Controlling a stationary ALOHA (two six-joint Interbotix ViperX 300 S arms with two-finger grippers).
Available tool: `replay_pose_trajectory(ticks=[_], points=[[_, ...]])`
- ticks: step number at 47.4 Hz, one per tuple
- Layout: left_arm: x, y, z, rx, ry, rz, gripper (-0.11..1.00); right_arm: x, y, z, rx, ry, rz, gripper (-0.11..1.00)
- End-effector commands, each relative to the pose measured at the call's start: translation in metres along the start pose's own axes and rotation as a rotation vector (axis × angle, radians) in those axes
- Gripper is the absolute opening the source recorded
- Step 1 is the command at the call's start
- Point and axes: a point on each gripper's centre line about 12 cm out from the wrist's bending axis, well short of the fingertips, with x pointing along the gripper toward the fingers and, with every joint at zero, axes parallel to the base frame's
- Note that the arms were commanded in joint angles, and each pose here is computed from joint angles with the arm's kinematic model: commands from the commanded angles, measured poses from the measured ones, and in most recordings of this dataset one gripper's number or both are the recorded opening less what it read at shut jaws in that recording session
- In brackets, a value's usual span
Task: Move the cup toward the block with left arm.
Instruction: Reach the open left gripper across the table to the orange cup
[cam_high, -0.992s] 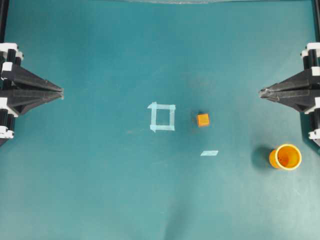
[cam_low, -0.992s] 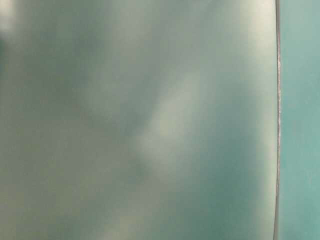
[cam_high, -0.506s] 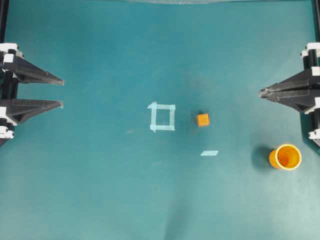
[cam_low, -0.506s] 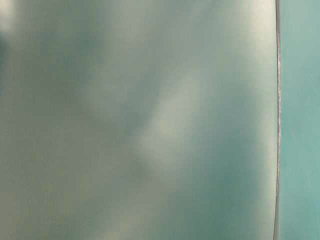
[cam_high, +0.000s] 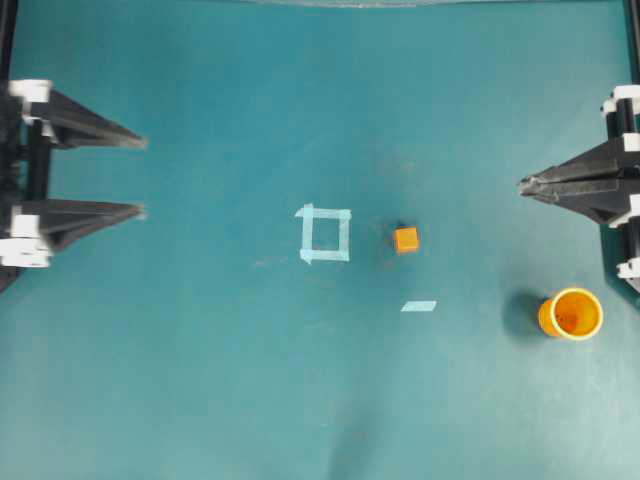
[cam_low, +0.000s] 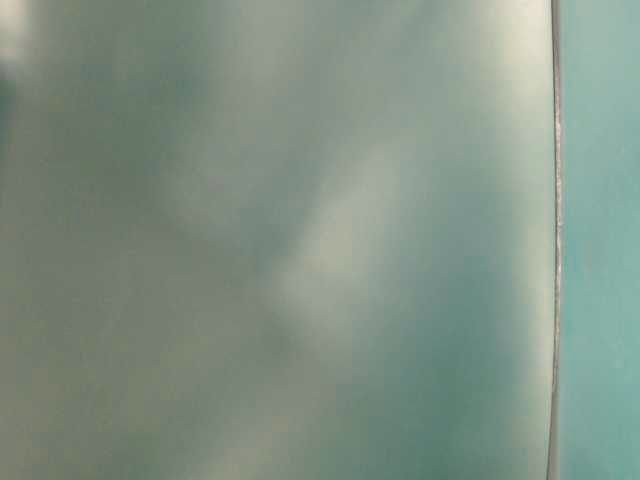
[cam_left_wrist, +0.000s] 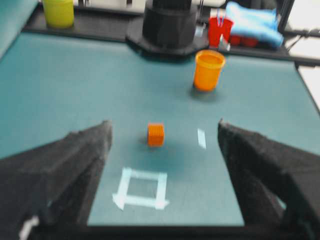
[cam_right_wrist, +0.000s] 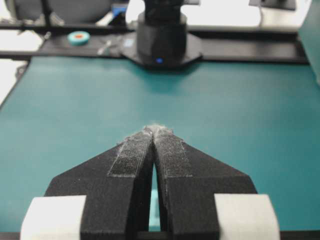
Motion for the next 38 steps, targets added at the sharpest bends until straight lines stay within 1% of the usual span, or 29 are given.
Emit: replay_pose_trajectory(ticks=[1, 8, 19, 24, 26, 33, 38], points=[[0.023, -0.007, 0.006, -0.005, 0.022, -0.026, 0.81, 0.001, 0.000, 0.013, -0.003, -0.034, 0.000, 0.00], [0.070, -0.018, 0.002, -0.008, 0.068, -0.053, 0.81, 0.001, 0.000, 0.013, -0.002, -0.037, 0.000, 0.00], [0.155, -0.025, -0.004, -0.001, 0.131, -0.054, 0.85, 0.001, 0.000, 0.014, 0.000, -0.038, 0.000, 0.00], [0.180, -0.026, -0.008, 0.007, 0.145, -0.054, 0.87, 0.001, 0.000, 0.015, -0.002, -0.043, 0.001, 0.00], [0.190, -0.027, -0.009, 0.016, 0.148, -0.056, 0.87, 0.001, 0.000, 0.015, 0.000, -0.043, 0.000, 0.00], [0.216, -0.028, -0.014, 0.014, 0.159, -0.055, 0.88, 0.000, 0.000, 0.016, 0.000, -0.046, 0.000, 0.00], [0.233, -0.029, -0.024, 0.013, 0.214, -0.049, 0.88, 0.000, 0.000, 0.016, -0.002, -0.044, 0.000, 0.00]])
